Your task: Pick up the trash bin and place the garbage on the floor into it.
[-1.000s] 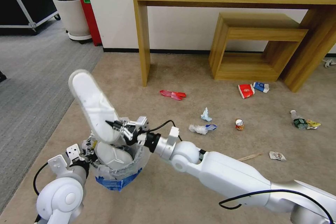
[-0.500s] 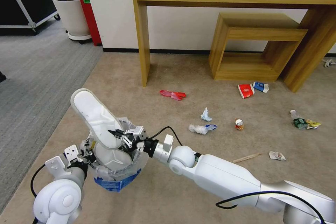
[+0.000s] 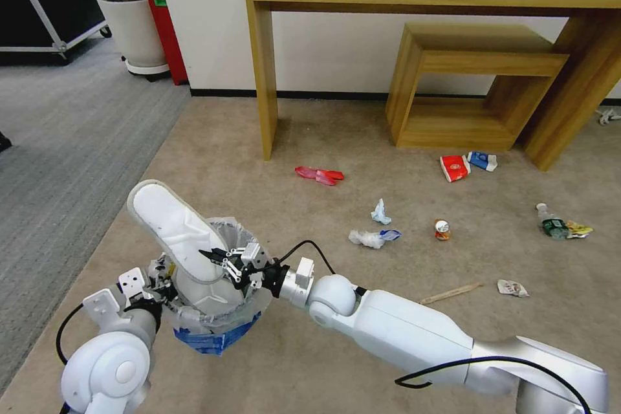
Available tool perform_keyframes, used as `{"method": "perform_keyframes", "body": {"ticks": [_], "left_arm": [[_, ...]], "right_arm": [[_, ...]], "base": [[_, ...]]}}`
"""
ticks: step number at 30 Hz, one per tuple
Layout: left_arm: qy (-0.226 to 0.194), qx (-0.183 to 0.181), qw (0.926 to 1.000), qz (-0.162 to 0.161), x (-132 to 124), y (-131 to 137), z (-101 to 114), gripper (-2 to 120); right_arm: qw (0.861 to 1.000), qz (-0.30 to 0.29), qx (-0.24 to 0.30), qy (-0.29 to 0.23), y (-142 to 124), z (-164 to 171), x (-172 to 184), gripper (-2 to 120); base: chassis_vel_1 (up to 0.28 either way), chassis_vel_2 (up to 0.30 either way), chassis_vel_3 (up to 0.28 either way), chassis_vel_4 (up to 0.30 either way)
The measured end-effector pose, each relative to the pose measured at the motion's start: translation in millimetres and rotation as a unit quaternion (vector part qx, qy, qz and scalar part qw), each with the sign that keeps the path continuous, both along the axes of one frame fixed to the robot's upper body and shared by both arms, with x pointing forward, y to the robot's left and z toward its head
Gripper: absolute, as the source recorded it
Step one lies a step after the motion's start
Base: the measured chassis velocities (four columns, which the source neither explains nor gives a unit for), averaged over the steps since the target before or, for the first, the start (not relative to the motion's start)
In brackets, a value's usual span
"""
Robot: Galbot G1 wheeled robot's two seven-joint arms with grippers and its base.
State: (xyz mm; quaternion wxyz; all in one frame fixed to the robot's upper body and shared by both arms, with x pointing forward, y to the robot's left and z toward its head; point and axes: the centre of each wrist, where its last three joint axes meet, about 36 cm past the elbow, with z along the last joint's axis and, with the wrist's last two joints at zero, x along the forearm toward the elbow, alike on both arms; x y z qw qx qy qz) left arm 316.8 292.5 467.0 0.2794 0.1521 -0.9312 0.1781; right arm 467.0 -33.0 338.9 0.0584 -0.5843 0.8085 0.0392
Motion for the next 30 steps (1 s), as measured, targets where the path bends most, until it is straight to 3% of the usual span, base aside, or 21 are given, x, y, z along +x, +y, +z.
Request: {"method": "perform_keyframes", "body": {"ticks": [5, 12, 16, 19, 20, 23, 28, 30], "left_arm": [[0.000, -0.001, 1.0000, 0.000, 0.2, -0.7, -0.3, 0], [0.001, -0.003, 1.0000, 0.000, 1.3, -0.9, -1.7, 0], [0.001, -0.003, 1.0000, 0.001, 1.8, -0.8, -2.1, 0], [0.004, -0.002, 1.0000, 0.003, 2.3, 0.5, -4.5, 0], [0.004, -0.002, 1.0000, 0.003, 2.3, 0.5, -4.5, 0], [0.008, 0.006, 0.9999, 0.009, 0.8, 6.2, -6.0, 0], [0.010, 0.012, 0.9998, 0.012, 0.5, 10.7, -6.2, 0], [0.011, 0.016, 0.9997, 0.012, 0.6, 12.8, -6.7, 0]], "right_arm": [[1.000, -0.004, -0.004, -0.002, -3.0, -1.2, 1.6, 25], [1.000, -0.014, -0.002, -0.008, -4.5, -0.7, 6.4, 55], [1.000, -0.019, 0.000, -0.008, -5.1, -0.3, 6.9, 62], [0.997, -0.066, 0.043, 0.024, -9.4, 30.1, 9.7, 81], [0.997, -0.066, 0.043, 0.024, -9.4, 30.1, 9.7, 81], [0.984, -0.138, 0.089, 0.061, -29.8, 80.6, 16.0, 95], [0.969, -0.201, 0.116, 0.080, -63.5, 119.3, 20.9, 100], [0.958, -0.248, 0.123, 0.078, -95.0, 142.7, 23.2, 100]], "base": [[0.000, 0.000, 0.000, 0.000], [0.000, 0.000, 0.000, 0.000], [0.000, 0.000, 0.000, 0.000], [0.000, 0.000, 0.000, 0.000], [0.000, 0.000, 0.000, 0.000], [0.000, 0.000, 0.000, 0.000], [0.000, 0.000, 0.000, 0.000], [0.000, 0.000, 0.000, 0.000]]}}
